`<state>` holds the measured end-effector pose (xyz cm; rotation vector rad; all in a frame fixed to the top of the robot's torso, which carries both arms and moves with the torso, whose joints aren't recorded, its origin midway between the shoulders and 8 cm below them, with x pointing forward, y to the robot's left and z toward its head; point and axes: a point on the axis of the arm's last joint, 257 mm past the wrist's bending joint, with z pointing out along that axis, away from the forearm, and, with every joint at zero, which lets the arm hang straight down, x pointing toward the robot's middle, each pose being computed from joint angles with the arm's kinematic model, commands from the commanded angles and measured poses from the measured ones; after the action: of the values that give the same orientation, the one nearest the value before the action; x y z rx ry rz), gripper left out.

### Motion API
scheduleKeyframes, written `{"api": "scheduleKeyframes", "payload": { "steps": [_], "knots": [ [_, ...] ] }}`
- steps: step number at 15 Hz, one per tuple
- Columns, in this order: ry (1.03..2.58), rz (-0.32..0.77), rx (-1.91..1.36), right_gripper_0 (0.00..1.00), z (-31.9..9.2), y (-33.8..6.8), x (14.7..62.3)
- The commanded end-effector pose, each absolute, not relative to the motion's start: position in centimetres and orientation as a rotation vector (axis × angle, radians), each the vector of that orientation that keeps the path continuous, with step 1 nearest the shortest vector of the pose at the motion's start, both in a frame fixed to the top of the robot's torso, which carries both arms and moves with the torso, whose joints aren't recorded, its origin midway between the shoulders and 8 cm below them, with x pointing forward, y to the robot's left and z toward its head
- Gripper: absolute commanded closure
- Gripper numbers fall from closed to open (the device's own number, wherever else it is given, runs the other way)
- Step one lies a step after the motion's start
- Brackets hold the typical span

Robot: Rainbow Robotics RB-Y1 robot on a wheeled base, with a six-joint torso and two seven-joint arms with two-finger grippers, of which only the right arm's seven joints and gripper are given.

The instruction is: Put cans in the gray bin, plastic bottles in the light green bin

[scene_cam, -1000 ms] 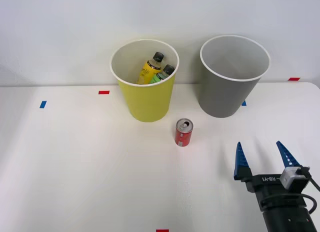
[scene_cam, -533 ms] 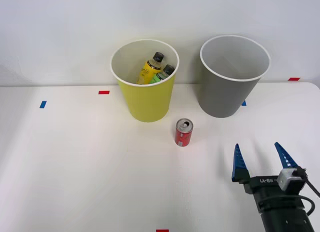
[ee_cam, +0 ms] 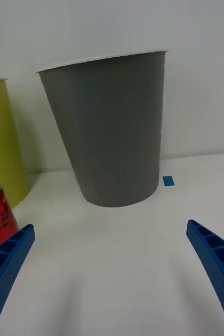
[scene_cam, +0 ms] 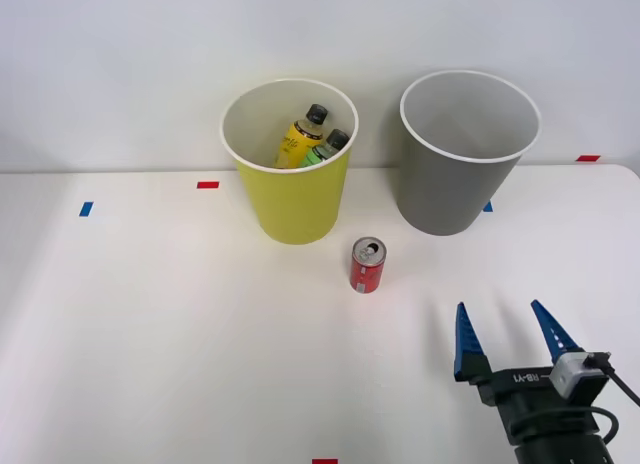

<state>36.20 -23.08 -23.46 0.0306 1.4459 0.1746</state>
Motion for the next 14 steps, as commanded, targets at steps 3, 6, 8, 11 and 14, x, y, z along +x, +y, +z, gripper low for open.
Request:
{"api": "scheduleKeyframes", "payload": {
  "steps": [3,6,8,11,14],
  "knots": [
    [1.416,0.254,0.011,0.0,-25.2,-21.5,34.3],
    [1.406,0.252,-0.041,0.0,-26.0,-20.7,33.6],
    [1.412,0.245,-0.064,0.0,-26.4,-20.2,32.4],
    [1.397,0.251,-0.087,0.0,-26.1,-20.1,31.3],
    [1.412,0.231,-0.093,0.0,-26.7,-20.3,30.6]
  ]
}}
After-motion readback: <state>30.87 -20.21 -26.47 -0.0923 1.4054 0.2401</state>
